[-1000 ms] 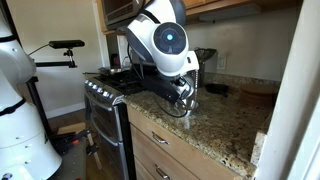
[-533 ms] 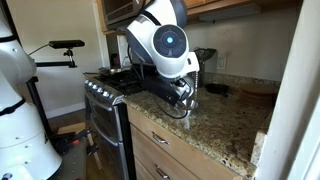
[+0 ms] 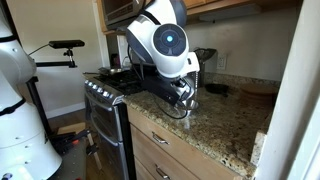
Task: Pour the contents from the left bowl into the right bowl
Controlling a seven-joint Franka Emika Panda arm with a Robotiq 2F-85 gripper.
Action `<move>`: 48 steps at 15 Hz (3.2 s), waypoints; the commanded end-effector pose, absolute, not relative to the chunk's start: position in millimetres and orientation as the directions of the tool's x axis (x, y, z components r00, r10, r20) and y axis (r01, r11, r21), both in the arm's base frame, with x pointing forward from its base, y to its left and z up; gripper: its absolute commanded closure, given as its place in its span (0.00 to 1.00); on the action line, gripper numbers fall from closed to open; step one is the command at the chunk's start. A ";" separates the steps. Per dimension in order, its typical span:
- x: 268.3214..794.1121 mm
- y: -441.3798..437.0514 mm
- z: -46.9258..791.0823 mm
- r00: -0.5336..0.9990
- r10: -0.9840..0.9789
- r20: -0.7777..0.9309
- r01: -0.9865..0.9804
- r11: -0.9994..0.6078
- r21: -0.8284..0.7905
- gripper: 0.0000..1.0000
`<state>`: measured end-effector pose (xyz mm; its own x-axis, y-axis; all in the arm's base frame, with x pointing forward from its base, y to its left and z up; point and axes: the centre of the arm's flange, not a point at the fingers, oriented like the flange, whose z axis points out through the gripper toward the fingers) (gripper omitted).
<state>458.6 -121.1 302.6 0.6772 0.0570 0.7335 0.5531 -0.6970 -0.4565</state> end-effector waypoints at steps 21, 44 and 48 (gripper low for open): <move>559.7 -21.5 350.0 0.978 0.196 0.071 0.205 -0.966 -0.155 0.91; 615.5 62.2 353.5 0.968 0.167 -0.189 0.186 -0.978 0.093 0.91; 620.5 76.0 358.8 0.963 0.186 -0.195 0.212 -0.970 0.123 0.91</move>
<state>612.6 64.9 350.0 0.9644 0.1985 -0.1748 0.2149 -0.9733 0.0802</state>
